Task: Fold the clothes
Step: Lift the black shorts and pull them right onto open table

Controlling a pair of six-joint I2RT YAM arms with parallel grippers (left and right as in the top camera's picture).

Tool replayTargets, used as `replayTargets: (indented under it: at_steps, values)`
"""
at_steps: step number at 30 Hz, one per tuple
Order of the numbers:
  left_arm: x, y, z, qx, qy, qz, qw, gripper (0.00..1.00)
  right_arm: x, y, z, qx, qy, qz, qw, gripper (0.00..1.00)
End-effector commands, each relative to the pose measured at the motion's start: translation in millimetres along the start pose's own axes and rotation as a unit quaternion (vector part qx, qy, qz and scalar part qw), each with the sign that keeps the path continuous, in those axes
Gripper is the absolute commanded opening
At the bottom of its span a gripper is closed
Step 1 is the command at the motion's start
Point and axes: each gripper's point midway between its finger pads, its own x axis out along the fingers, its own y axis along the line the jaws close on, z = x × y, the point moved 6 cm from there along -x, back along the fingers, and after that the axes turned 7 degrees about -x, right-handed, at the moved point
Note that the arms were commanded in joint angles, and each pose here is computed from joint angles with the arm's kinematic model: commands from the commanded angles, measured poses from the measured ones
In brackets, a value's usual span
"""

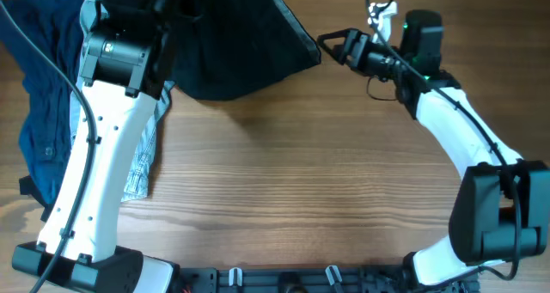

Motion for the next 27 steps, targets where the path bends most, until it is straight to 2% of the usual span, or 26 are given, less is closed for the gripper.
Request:
replayTargets:
  at_steps: [1, 6, 15, 23, 27]
  values:
    - [-6.6, -8.0, 13.1, -0.001, -0.021, -0.008, 1.000, 0.04, -4.1, 5.9, 1.2, -0.012, 0.011, 0.023, 1.000, 0.77]
    - [-6.5, -6.4, 9.7, -0.001, -0.011, -0.004, 1.000, 0.04, 24.4, -17.1, -23.7, 0.020, 0.051, 0.005, 0.998, 0.76]
    - [-6.4, -7.0, 6.3, -0.001, 0.000, -0.010, 1.000, 0.04, 54.6, -55.8, -27.1, 0.026, 0.026, -0.004, 0.999, 0.74]
    - [-6.5, -4.1, 1.4, -0.001, 0.013, -0.002, 1.000, 0.04, 44.9, -37.0, 2.1, 0.017, -0.019, 0.084, 0.996, 0.73]
    - [-6.5, -3.5, 0.5, -0.001, 0.016, 0.000, 1.000, 0.04, 49.1, -34.9, -3.7, 0.023, -0.007, 0.083, 0.996, 0.73]
